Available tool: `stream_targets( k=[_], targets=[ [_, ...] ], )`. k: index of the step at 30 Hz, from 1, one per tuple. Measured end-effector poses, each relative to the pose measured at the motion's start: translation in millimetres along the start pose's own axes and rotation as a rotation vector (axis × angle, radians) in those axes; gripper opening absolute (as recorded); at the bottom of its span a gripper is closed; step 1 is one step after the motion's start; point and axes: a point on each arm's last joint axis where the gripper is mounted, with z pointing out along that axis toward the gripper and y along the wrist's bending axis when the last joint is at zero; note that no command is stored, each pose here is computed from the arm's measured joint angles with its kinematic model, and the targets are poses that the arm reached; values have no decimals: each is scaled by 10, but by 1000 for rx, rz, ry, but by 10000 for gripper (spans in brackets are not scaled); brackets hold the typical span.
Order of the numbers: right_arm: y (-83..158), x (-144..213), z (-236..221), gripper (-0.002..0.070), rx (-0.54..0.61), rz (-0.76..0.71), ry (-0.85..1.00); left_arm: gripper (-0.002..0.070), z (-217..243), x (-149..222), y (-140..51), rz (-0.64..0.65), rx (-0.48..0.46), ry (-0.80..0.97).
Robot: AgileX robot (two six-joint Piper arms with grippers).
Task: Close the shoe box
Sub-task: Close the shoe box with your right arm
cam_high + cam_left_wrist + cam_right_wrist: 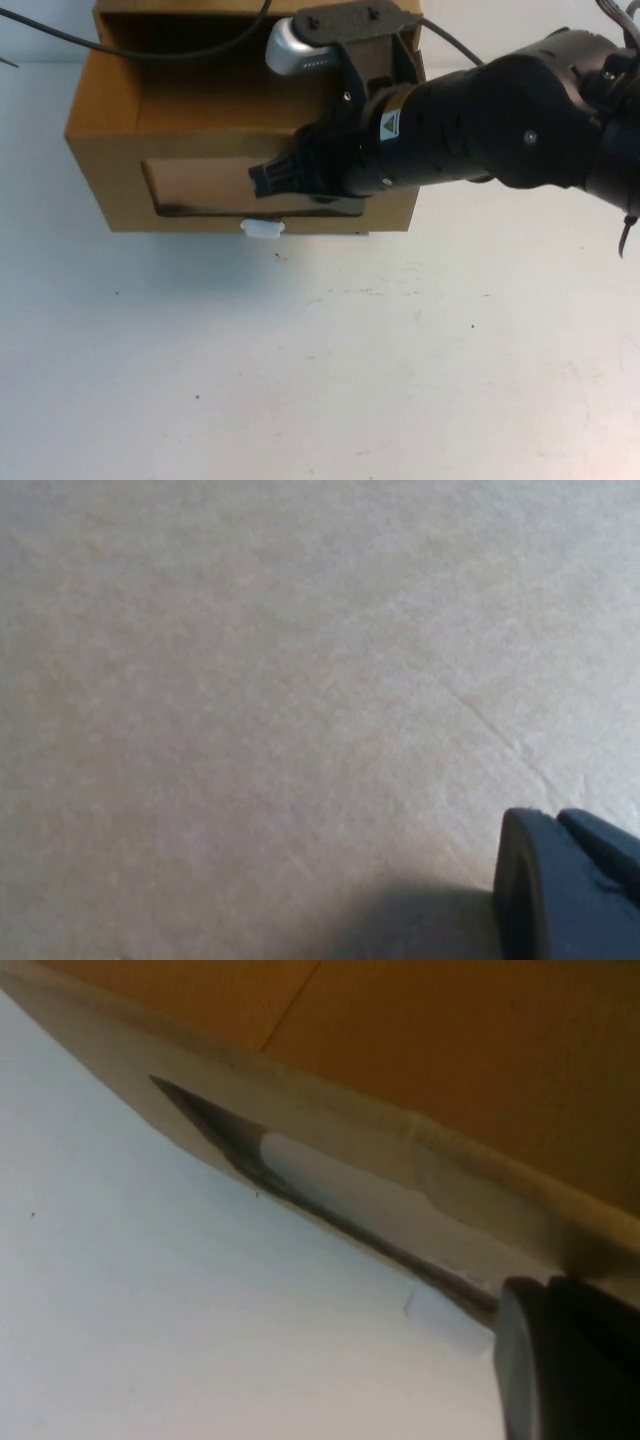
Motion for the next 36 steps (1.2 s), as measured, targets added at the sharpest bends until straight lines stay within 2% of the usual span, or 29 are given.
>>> stream_targets(
  k=[8, 15, 21, 26, 36],
  targets=[
    [-224, -276, 132, -11, 43, 32, -63, -2, 0, 1, -3, -1, 3, 1],
    [-394, -389, 208, -11, 40, 46, 40, -2, 0, 4, -9, -2, 10, 5],
    [-366, -433, 24, -12, -42, 12, 101, -2, 0, 5, -11, -3, 12, 6],
    [-344, -511, -96, -11, -43, 0, 44, -2, 0, 6, -11, -3, 13, 6],
    [-390, -506, 116, -11, -31, 18, 12, -2, 0, 7, -12, -3, 13, 8]
  ],
)
